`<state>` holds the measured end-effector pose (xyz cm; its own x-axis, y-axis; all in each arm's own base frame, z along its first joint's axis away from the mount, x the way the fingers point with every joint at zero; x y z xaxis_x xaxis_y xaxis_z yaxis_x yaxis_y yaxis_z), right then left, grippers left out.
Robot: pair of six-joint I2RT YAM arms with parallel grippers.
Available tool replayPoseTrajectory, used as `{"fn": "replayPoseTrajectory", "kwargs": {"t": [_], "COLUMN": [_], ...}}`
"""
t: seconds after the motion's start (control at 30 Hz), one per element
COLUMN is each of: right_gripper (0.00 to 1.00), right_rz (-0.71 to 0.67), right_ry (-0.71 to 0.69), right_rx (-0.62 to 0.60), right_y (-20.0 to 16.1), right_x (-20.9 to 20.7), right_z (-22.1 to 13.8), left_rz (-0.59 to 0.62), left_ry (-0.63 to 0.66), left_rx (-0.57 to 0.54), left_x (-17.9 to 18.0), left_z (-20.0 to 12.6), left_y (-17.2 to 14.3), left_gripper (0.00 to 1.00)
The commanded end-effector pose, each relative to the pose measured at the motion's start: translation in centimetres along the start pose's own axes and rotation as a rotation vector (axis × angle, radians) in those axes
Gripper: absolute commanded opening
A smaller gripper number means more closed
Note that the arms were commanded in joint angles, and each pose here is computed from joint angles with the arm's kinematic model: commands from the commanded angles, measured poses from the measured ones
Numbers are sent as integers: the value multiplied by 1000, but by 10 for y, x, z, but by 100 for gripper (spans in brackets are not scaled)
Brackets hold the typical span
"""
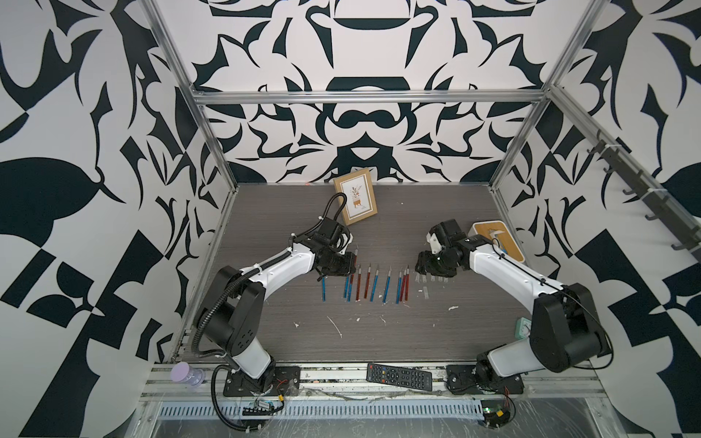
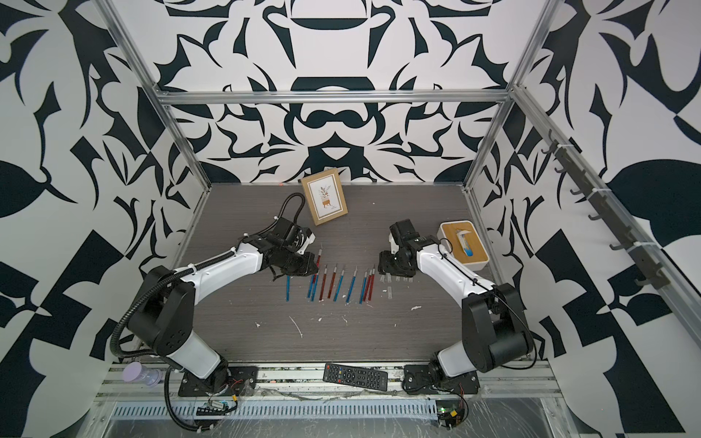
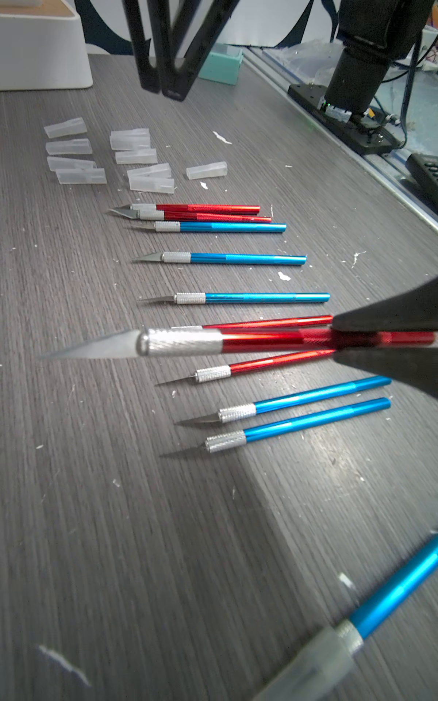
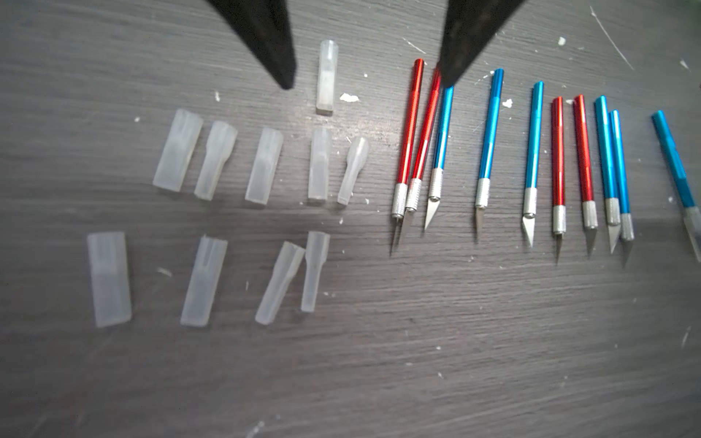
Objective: Remove protective caps from carving knives
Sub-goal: Place the protective sleeve at the center of the board, then place the carving knife at the center of the board.
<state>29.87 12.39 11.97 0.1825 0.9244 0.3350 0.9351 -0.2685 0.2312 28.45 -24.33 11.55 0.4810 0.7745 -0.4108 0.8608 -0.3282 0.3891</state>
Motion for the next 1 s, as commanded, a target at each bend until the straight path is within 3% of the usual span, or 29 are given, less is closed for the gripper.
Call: {"fn": "replayPoseTrajectory", "kwargs": {"t": [0.0, 0.1, 0.47, 0.97], "right_gripper": [81, 99, 100, 100], "right_rz": [-7, 14, -24, -23], "right_ry": [83, 164, 228, 252], "right_rx": [-77, -145, -217, -172], "right_y": [25, 44, 79, 77], "right_x": [25, 43, 68, 63], "right_z": [-13, -22, -24, -4], "left_rz": [6, -7, -54, -105], "left_ry": [22, 29, 100, 167], "left_rx": [-6, 4, 42, 42], "left_x": [1, 4, 14, 25], "left_z": [-11, -11, -17, -18], "left_y": [1, -2, -20, -28], "left_gripper": [0, 0, 0, 0]}}
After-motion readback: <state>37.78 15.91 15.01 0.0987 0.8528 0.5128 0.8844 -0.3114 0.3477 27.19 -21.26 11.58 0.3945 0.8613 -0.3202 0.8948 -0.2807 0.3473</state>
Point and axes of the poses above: each gripper's point midway between its finger pads, its own z axis out along the fingers, its own x axis along the line the jaws close on, y = z × x, the point moved 3 cm from there along -z, back along the fingers, and after that the axes turned 11 degrees about z, right-handed, at the moved point
